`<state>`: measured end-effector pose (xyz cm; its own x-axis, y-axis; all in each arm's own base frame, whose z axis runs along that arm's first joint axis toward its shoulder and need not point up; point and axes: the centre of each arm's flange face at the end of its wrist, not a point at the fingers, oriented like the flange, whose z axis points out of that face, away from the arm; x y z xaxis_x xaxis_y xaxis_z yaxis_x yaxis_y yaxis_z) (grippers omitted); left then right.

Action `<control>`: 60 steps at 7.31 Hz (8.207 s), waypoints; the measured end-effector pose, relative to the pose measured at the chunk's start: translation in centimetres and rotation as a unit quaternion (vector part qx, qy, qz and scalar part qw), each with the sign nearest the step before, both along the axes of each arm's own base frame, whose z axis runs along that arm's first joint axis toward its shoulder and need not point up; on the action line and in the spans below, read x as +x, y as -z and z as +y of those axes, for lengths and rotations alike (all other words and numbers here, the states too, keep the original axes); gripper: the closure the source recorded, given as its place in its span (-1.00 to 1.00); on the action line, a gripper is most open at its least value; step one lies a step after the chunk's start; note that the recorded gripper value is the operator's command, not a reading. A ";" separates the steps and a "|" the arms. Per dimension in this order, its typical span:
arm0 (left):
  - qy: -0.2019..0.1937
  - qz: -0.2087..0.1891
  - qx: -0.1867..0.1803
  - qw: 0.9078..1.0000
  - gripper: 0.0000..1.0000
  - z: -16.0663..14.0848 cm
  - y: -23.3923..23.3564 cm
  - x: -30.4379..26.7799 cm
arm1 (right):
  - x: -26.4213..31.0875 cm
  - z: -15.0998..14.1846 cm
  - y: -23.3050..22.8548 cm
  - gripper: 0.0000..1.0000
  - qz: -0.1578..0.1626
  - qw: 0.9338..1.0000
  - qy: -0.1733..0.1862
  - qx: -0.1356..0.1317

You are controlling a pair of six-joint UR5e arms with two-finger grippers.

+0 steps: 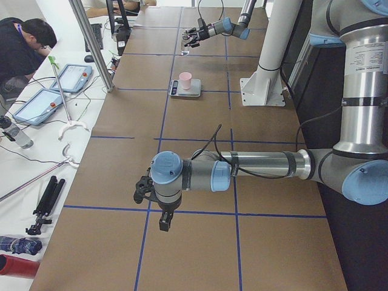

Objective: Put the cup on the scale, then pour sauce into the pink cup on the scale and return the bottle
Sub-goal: 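Lift the sauce bottle with the right gripper and carry it toward the cup, then tilt the sauce bottle with the right gripper, spout over the pink cup, then rotate the sauce bottle upright with the right gripper above the scale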

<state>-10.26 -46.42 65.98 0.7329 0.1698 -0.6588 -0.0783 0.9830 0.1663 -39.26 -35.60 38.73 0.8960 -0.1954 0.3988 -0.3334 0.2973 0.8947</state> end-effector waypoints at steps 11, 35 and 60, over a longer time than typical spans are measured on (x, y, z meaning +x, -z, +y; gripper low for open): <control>-0.002 0.001 -0.010 1.000 -1.00 0.7 -0.9 0.1 | -10.3 -2.4 11.0 1.00 0.359 0.932 -0.049 -0.004; -0.003 0.001 -0.018 1.000 -1.00 0.8 -1.3 0.2 | -18.6 -0.5 12.0 1.00 0.584 0.803 -0.083 0.079; -0.005 0.001 -0.012 1.000 -1.00 0.7 -0.9 0.3 | -14.3 -2.7 11.9 1.00 0.088 0.996 -0.009 0.000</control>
<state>-9.91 -45.71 66.93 0.7298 0.1619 -0.6642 -0.0879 0.9857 0.1437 -53.52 -38.30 26.81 0.9553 -0.1795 0.2349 -0.1763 0.2919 0.9401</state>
